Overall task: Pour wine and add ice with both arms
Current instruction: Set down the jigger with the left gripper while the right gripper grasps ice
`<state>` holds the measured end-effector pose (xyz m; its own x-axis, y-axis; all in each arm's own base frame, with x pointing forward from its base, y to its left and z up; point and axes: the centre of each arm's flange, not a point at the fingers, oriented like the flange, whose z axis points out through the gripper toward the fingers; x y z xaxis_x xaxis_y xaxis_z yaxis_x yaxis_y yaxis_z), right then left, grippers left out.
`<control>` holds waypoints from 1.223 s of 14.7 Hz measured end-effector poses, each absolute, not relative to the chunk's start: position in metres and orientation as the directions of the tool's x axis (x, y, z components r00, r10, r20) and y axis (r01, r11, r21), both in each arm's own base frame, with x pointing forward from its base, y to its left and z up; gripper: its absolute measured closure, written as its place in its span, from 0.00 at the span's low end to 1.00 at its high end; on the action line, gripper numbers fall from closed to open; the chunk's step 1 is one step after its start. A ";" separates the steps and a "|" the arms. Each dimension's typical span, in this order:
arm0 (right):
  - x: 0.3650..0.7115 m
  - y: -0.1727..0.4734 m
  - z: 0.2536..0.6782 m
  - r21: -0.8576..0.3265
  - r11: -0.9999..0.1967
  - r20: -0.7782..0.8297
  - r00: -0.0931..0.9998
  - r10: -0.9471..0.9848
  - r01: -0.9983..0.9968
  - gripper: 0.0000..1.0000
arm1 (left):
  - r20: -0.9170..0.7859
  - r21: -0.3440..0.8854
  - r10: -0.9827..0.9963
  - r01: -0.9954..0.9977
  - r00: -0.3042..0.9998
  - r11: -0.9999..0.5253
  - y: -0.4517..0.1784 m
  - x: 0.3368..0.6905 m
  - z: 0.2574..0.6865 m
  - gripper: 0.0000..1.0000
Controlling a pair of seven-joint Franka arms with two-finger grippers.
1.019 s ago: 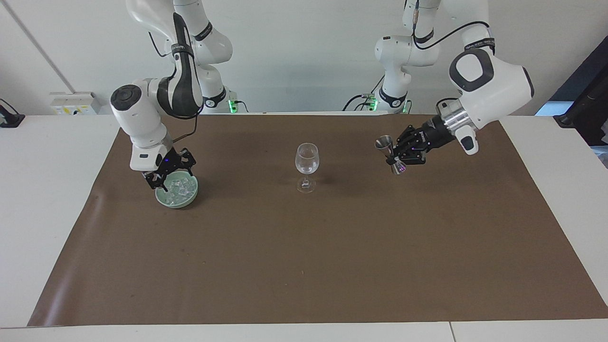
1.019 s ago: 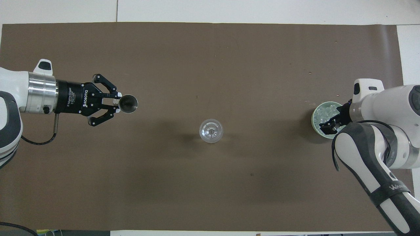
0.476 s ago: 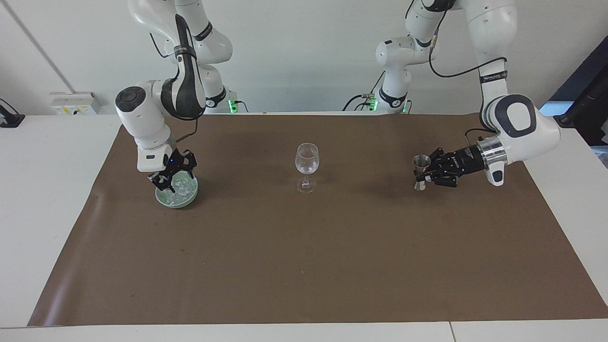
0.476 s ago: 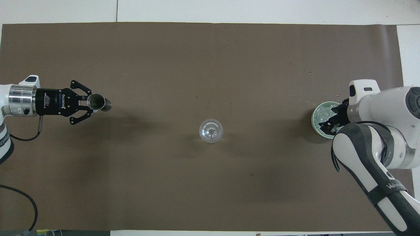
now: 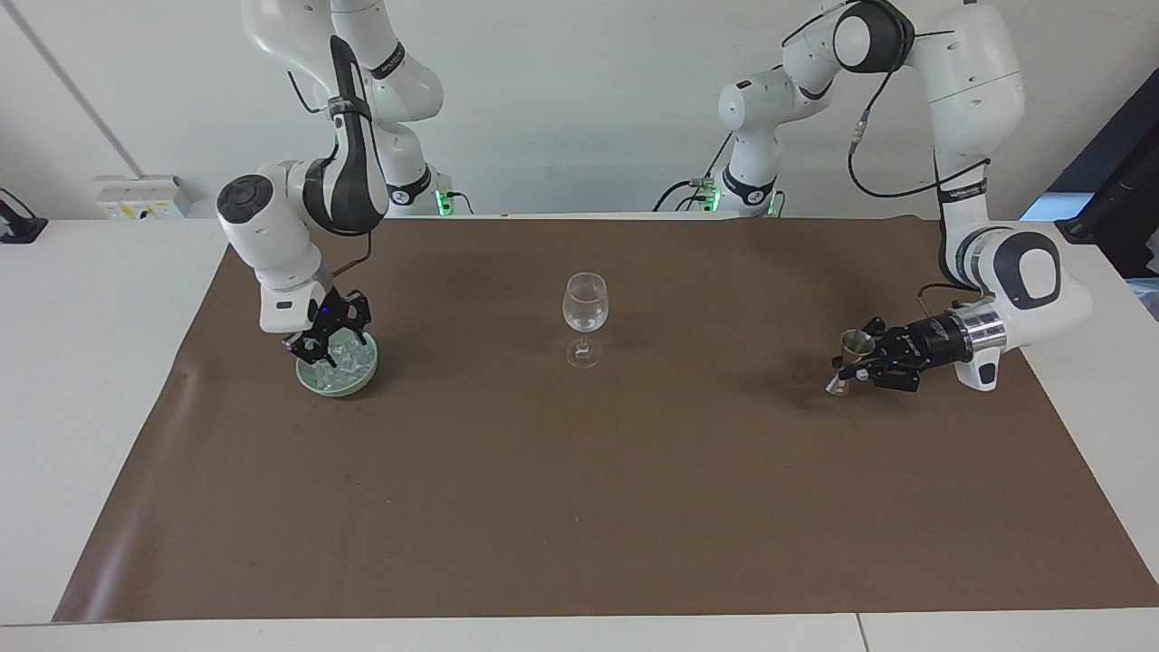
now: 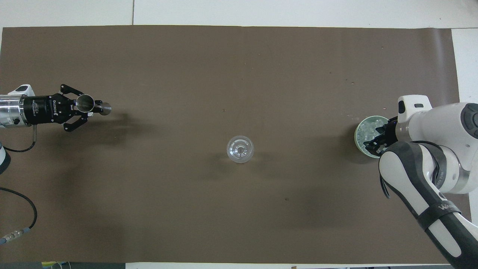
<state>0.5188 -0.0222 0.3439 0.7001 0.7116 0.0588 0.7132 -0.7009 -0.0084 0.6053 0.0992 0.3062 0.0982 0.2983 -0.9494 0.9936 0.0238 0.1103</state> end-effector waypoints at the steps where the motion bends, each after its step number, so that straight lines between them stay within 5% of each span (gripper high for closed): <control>1: 0.520 -0.023 0.343 -0.004 -0.700 0.063 0.699 0.713 0.714 0.38 | -0.951 0.106 0.296 0.994 0.091 0.034 0.107 0.608 0.300 0.78; 18: 0.524 -0.023 0.321 0.002 -0.702 0.063 0.701 0.711 0.712 0.52 | -0.958 -0.014 0.281 0.990 -0.053 0.140 0.159 0.609 0.225 0.78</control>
